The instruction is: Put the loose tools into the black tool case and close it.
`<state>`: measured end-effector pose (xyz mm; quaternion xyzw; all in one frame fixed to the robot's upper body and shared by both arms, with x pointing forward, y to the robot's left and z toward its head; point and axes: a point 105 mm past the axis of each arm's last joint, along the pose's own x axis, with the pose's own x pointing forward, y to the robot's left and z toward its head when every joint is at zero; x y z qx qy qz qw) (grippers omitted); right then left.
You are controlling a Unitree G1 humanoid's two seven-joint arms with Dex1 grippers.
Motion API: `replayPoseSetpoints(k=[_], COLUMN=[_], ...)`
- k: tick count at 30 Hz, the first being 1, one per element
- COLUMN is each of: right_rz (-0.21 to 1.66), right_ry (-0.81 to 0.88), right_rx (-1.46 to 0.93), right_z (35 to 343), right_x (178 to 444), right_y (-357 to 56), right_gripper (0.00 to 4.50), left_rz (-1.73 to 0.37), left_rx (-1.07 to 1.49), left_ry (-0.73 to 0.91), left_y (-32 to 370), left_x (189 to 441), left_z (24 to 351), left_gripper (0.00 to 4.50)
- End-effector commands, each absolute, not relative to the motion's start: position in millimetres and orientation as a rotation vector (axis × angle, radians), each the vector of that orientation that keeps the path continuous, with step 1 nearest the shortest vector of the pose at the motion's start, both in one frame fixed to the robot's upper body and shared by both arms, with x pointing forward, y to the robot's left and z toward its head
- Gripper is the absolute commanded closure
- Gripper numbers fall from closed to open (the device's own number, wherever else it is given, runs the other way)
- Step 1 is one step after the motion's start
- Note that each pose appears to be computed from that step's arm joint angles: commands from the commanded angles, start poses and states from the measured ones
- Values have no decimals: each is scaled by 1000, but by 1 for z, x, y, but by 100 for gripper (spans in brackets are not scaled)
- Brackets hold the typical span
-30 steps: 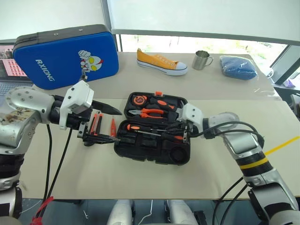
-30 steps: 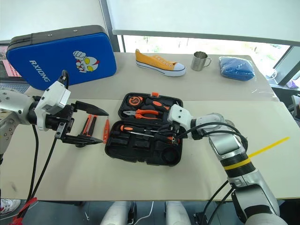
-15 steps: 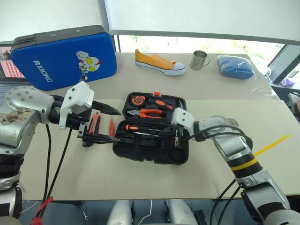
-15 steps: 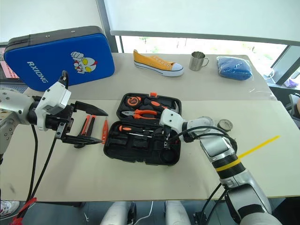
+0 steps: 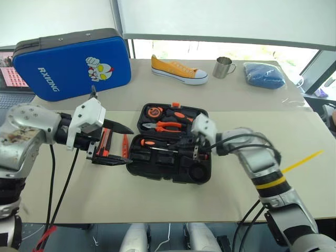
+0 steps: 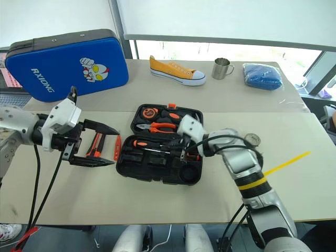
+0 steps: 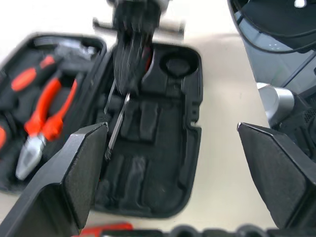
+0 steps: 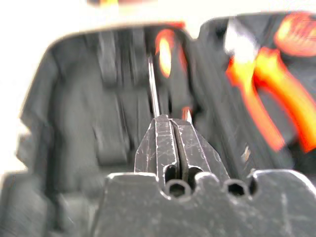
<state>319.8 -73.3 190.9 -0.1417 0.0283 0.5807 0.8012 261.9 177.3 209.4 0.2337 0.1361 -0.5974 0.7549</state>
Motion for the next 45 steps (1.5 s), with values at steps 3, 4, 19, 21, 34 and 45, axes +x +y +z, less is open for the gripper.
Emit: replayPoseSetpoints(k=[3, 4, 19, 21, 34, 45], right_rz=[1301, 1325, 1413, 1409, 1305, 1200], right_ry=[-71, -72, -100, -103, -160, -161], right_rx=[-254, -250, -237, -239, -191, -137], right_z=[242, 243, 254, 253, 244, 235], right_x=[280, 273, 256, 255, 231, 223], right_y=[-99, -100, -105, -104, -98, -95], right_gripper=[344, 299, 3, 3, 3, 0], left_rz=[-980, -906, -544, -551, -289, -309], left_rx=[453, 436, 256, 225, 109, 110], left_ry=[316, 342, 515, 543, 699, 830], left_y=[221, 236, 263, 253, 242, 198], left_x=[238, 231, 204, 211, 313, 351], left_z=[205, 199, 175, 178, 201, 212], left_gripper=[0, 0, 0, 0, 0, 96])
